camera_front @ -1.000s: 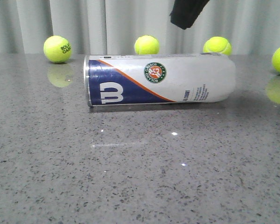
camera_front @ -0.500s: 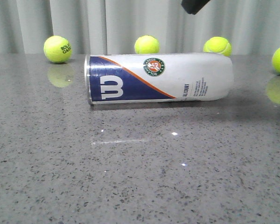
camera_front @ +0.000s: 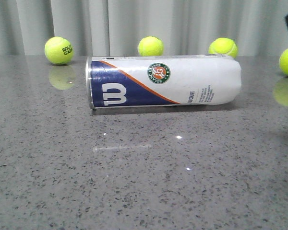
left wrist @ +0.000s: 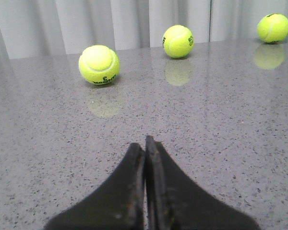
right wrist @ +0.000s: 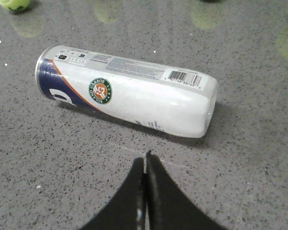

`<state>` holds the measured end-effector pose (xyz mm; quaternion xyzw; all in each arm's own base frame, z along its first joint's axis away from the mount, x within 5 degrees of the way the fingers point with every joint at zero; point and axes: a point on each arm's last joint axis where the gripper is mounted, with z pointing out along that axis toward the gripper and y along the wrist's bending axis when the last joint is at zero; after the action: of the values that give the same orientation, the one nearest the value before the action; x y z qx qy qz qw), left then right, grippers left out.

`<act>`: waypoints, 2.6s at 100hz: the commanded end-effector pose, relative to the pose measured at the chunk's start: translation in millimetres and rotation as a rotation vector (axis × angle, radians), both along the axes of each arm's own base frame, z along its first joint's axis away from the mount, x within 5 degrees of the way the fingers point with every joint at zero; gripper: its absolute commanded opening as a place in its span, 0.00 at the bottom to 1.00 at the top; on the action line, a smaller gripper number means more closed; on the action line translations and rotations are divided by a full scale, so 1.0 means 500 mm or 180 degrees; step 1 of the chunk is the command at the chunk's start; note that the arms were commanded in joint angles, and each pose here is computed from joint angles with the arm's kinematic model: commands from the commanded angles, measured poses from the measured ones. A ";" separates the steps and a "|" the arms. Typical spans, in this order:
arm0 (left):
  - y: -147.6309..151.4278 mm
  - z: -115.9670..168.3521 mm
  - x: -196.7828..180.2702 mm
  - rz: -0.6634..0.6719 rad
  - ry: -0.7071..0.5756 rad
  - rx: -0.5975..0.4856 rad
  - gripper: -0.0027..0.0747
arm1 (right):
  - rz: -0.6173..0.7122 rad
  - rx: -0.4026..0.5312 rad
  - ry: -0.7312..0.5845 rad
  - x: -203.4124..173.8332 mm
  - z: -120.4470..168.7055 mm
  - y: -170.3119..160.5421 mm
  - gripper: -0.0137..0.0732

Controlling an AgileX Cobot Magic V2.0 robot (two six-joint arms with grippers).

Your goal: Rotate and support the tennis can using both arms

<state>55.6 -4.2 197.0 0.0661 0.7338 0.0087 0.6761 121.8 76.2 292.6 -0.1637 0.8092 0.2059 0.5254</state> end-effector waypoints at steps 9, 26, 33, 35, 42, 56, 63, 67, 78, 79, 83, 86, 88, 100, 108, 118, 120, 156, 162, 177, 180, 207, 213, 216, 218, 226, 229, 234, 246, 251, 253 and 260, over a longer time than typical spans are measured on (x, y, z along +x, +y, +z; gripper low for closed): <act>0.000 -0.006 -0.001 0.0003 -0.0318 -0.0057 0.01 | -0.0053 0.0330 -0.0674 -0.055 -0.005 -0.038 0.09; 0.000 0.037 -0.007 0.0001 -0.0701 -0.0086 0.01 | -0.0050 0.0428 -0.0835 -0.094 -0.027 -0.060 0.09; 0.001 0.069 -0.013 0.0001 -0.0745 -0.0090 0.01 | -0.0048 0.0443 -0.0860 -0.100 -0.030 -0.064 0.09; 0.001 0.079 -0.015 0.0001 -0.0736 -0.0089 0.01 | -0.0048 0.0446 -0.0864 -0.101 -0.031 -0.064 0.09; 0.001 0.110 -0.018 0.0001 -0.0644 -0.0088 0.01 | -0.0049 0.0444 -0.0861 -0.100 -0.032 -0.064 0.09; 0.001 0.150 -0.013 0.0005 0.0012 -0.0038 0.01 | -0.0048 0.0439 -0.0853 -0.100 -0.033 -0.064 0.09; 0.000 0.160 -0.001 0.0007 0.0391 -0.0008 0.01 | -0.0048 0.0439 -0.0853 -0.100 -0.033 -0.064 0.09; -0.001 0.166 0.008 0.0008 0.0561 0.0005 0.01 | -0.0048 0.0439 -0.0853 -0.100 -0.033 -0.064 0.09; -0.003 0.175 0.037 0.0011 0.0879 0.0025 0.01 | -0.0048 0.0439 -0.0853 -0.100 -0.033 -0.064 0.09; -0.003 0.175 0.041 0.0011 0.0925 0.0029 0.01 | -0.0048 0.0439 -0.0853 -0.100 -0.033 -0.064 0.09; -0.004 0.173 0.053 0.0015 0.1071 0.0032 0.01 | -0.0048 0.0439 -0.0853 -0.100 -0.033 -0.064 0.09; -0.005 0.174 0.061 0.0015 0.1165 0.0039 0.01 | -0.0048 0.0439 -0.0853 -0.100 -0.033 -0.064 0.09; -0.005 0.173 0.067 0.0017 0.1238 0.0043 0.02 | -0.0048 0.0439 -0.0853 -0.100 -0.033 -0.064 0.09; -0.008 0.171 0.101 0.0014 0.1500 0.0047 0.17 | -0.0048 0.0439 -0.0853 -0.100 -0.033 -0.064 0.09; -0.012 0.175 0.122 0.0000 0.1561 -0.0012 0.43 | -0.0048 0.0439 -0.0853 -0.100 -0.033 -0.064 0.09; -0.016 0.185 0.146 -0.0017 0.1542 -0.0112 0.72 | -0.0048 0.0439 -0.0853 -0.100 -0.033 -0.064 0.09; -0.018 0.188 0.151 -0.0025 0.1540 -0.0163 0.77 | -0.0048 0.0439 -0.0853 -0.100 -0.033 -0.064 0.09; -0.104 0.215 0.263 -0.0657 0.2163 -0.1326 0.78 | -0.0048 0.0439 -0.0853 -0.100 -0.033 -0.064 0.09; -0.131 0.219 0.282 -0.0902 0.2218 -0.1448 0.75 | -0.0048 0.0439 -0.0853 -0.100 -0.033 -0.064 0.09; -0.205 0.216 0.335 -0.1397 0.2397 -0.1709 0.74 | -0.0048 0.0439 -0.0853 -0.100 -0.033 -0.064 0.09; -0.216 0.215 0.343 -0.1468 0.2413 -0.1744 0.74 | -0.0048 0.0439 -0.0853 -0.100 -0.033 -0.064 0.09; -0.338 0.166 0.440 -0.2117 0.2857 -0.2030 0.74 | -0.0048 0.0439 -0.0853 -0.100 -0.033 -0.064 0.09; -0.358 0.156 0.456 -0.2330 0.2996 -0.2193 0.71 | -0.0048 0.0439 -0.0853 -0.100 -0.033 -0.064 0.09; -0.368 0.154 0.461 -0.2483 0.3061 -0.2264 0.69 | -0.0048 0.0439 -0.0853 -0.100 -0.033 -0.064 0.09; -0.373 0.148 0.466 -0.2535 0.3099 -0.2304 0.67 | -0.0048 0.0439 -0.0853 -0.100 -0.033 -0.064 0.09; -0.393 0.132 0.481 -0.2804 0.3297 -0.2504 0.58 | -0.0048 0.0439 -0.0853 -0.100 -0.033 -0.064 0.09; -0.398 0.129 0.484 -0.2868 0.3322 -0.2580 0.53 | -0.0048 0.0439 -0.0853 -0.100 -0.033 -0.064 0.09; -0.405 0.121 0.489 -0.3000 0.3397 -0.2731 0.43 | -0.0048 0.0439 -0.0853 -0.100 -0.033 -0.064 0.09; -0.413 0.113 0.494 -0.3206 0.3360 -0.2926 0.22 | -0.0048 0.0439 -0.0853 -0.100 -0.033 -0.064 0.09; -0.413 0.114 0.495 -0.3223 0.3333 -0.2940 0.15 | -0.0048 0.0439 -0.0853 -0.100 -0.033 -0.064 0.09; -0.414 0.115 0.495 -0.3225 0.3324 -0.2944 0.12 | -0.0048 0.0439 -0.0853 -0.100 -0.033 -0.064 0.09; -0.414 0.118 0.494 -0.3290 0.3282 -0.2950 0.03 | -0.0048 0.0439 -0.0853 -0.100 -0.033 -0.064 0.09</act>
<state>306.0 -208.1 229.8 0.0825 0.7885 -0.5990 0.1125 70.3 44.6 260.3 -0.1507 0.7493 0.2302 0.6024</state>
